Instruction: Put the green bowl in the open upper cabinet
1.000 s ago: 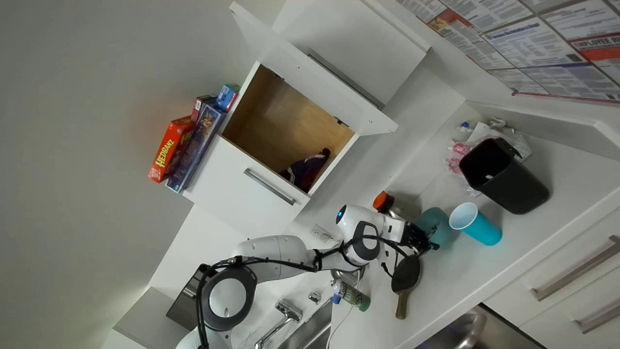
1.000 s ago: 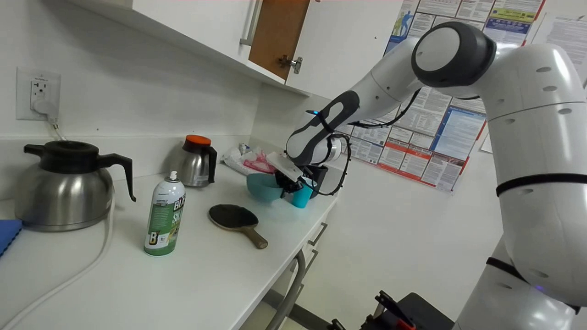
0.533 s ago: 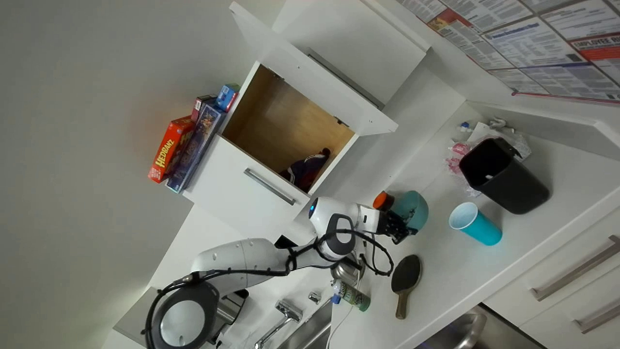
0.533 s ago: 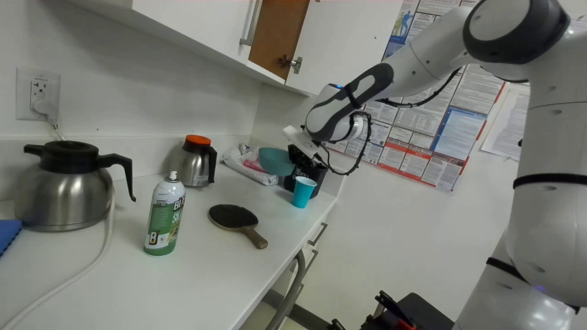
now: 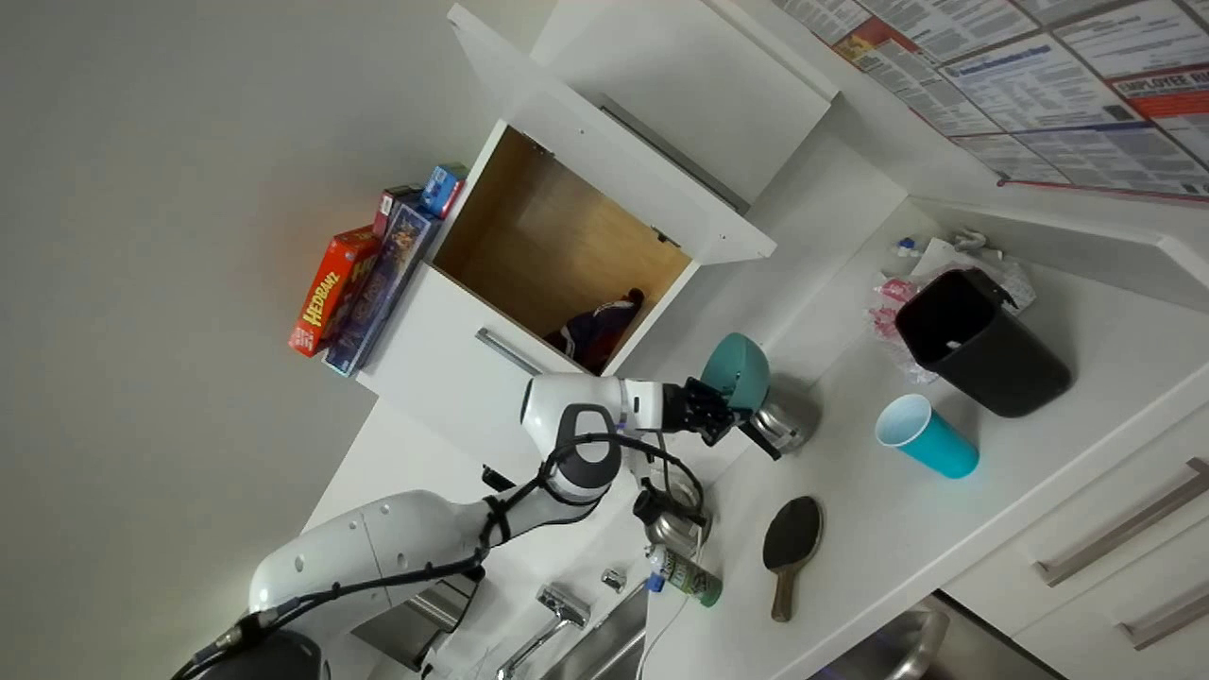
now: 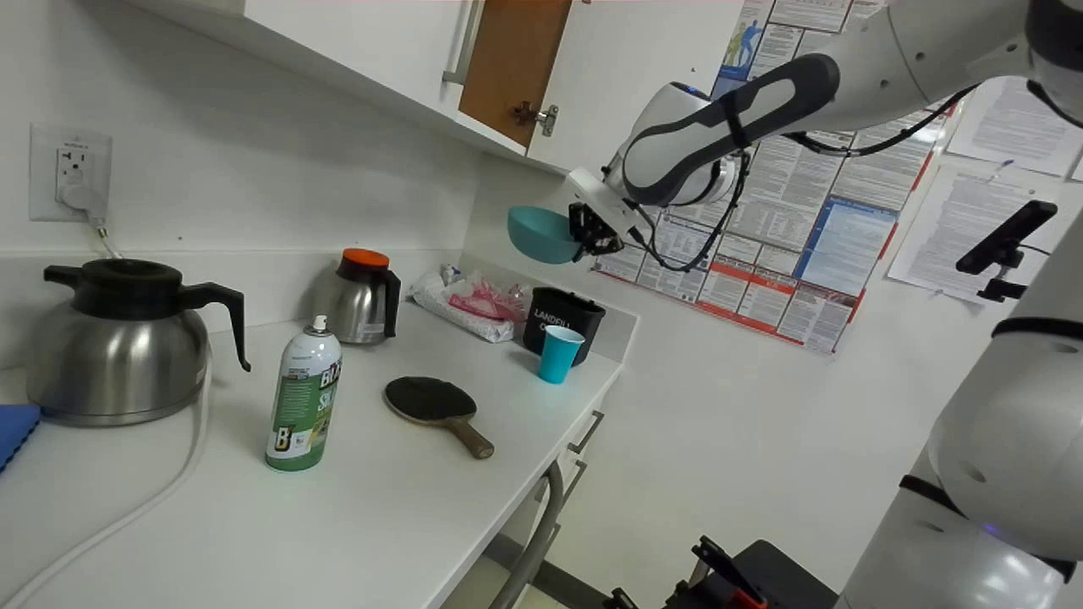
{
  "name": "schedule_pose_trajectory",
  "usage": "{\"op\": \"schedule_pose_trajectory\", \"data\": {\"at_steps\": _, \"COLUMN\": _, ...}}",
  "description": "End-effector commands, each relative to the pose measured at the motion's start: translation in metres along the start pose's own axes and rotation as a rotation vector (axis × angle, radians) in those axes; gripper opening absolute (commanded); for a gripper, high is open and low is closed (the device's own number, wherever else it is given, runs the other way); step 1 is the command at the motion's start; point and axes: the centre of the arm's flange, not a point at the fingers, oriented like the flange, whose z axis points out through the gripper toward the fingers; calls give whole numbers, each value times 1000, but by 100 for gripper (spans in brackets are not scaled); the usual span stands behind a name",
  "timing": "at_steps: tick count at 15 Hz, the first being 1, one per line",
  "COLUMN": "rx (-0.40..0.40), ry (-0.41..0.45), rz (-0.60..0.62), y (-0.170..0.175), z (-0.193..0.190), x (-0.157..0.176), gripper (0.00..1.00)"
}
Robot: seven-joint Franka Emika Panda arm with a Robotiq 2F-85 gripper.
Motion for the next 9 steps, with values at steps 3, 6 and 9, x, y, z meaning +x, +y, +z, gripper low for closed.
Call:
{"op": "schedule_pose_trajectory", "data": {"at_steps": 3, "rx": 105, "ry": -1, "rz": -9, "y": -16, "z": -82, "x": 11, "gripper": 1}}
{"op": "schedule_pose_trajectory", "data": {"at_steps": 6, "rx": 151, "ry": -19, "rz": -19, "y": -26, "z": -114, "x": 14, "gripper": 1}}
{"op": "schedule_pose_trajectory", "data": {"at_steps": 9, "rx": 152, "ry": -44, "rz": -56, "y": -38, "z": -144, "x": 14, "gripper": 1}}
